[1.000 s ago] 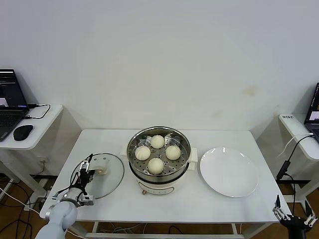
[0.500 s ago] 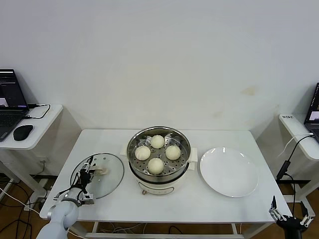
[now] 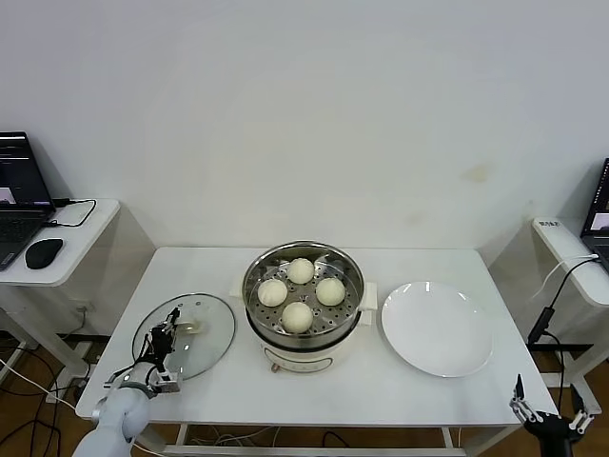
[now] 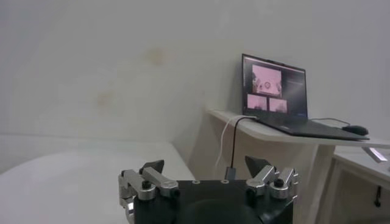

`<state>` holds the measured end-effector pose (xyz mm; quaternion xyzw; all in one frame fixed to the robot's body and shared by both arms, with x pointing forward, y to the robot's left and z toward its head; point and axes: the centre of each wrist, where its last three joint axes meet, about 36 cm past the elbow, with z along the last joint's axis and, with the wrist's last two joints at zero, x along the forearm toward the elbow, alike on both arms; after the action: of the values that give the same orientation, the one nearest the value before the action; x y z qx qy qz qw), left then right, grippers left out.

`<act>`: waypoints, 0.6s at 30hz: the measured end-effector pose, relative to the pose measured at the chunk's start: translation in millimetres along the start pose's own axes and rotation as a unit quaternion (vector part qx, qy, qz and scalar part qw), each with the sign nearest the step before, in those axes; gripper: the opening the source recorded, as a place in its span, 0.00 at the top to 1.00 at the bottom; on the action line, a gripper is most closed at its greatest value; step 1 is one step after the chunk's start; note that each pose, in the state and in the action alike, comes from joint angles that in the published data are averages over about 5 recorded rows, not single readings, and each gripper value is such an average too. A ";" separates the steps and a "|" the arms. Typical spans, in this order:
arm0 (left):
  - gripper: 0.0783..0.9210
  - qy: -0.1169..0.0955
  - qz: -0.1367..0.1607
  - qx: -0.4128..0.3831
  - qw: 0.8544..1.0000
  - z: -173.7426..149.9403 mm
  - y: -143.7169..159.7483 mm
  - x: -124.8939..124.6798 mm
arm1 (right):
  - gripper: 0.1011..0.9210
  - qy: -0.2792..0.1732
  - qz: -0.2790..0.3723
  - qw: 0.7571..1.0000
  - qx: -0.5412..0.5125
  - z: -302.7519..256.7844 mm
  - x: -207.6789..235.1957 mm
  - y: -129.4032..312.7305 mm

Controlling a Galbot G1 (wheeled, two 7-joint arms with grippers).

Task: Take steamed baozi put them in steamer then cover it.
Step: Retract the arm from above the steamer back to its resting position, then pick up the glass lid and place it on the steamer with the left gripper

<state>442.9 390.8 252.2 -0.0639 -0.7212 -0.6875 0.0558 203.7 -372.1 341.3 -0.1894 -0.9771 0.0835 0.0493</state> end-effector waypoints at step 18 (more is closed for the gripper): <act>0.92 0.012 -0.071 -0.027 0.997 10.6 51.0 27.3 | 0.12 -0.008 -0.023 1.000 0.012 -4.4 0.4 9.2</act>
<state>424.6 404.2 306.5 -0.0059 -0.7045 -0.7095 0.0143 207.2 -362.9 344.0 -0.1652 -0.9806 0.0951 0.0458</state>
